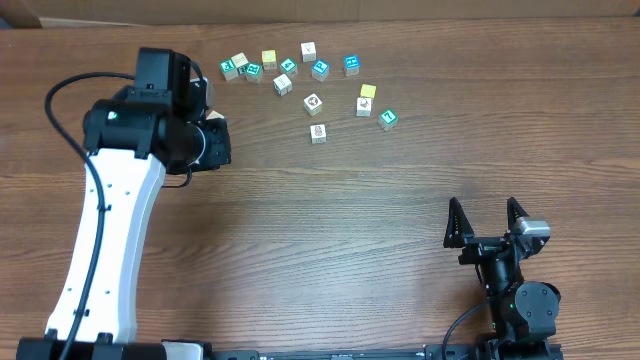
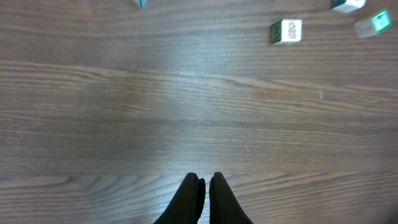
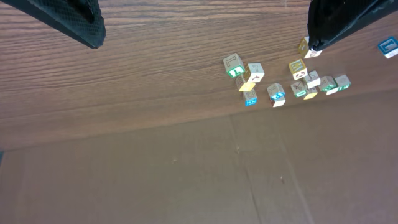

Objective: Form a horizontal line

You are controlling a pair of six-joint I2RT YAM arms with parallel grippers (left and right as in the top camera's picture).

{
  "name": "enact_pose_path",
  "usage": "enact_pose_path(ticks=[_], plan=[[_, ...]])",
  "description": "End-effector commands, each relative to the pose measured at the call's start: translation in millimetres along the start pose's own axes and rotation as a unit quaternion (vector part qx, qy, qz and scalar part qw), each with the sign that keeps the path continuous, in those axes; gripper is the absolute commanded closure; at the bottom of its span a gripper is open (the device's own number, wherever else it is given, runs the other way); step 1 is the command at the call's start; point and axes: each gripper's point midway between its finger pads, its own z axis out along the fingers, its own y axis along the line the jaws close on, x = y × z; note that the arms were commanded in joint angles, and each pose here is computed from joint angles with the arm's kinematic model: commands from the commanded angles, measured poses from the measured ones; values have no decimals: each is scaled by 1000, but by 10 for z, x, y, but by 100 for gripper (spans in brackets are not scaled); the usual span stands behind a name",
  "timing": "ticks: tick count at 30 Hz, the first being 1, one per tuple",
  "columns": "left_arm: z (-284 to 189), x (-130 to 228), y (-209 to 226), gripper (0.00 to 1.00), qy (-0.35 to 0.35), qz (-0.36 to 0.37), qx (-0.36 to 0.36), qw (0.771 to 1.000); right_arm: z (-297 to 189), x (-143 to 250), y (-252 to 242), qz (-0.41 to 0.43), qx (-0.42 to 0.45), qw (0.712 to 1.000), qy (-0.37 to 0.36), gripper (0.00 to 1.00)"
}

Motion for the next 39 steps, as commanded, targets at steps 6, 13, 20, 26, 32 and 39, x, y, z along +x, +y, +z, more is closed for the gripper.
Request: enact_pose_path(ticks=[6, 13, 20, 26, 32, 39], plan=[[262, 14, 37, 96, 46, -11, -9, 999, 1, 11, -11, -4, 1, 1000, -3, 0], [399, 52, 8, 96, 73, -15, 1, 997, 0, 10, -10, -4, 1, 1000, -3, 0], [421, 23, 4, 68, 69, -15, 1, 997, 1, 11, -10, -4, 1, 1000, -3, 0], [432, -70, -17, 69, 51, -14, 6, 999, 1, 12, -11, -4, 1, 1000, -3, 0], [437, -131, -30, 69, 38, -12, 9, 999, 0, 10, -10, -4, 1, 1000, -3, 0], [440, -179, -35, 72, 28, -10, 10, 999, 0, 10, -10, -4, 1, 1000, -3, 0]])
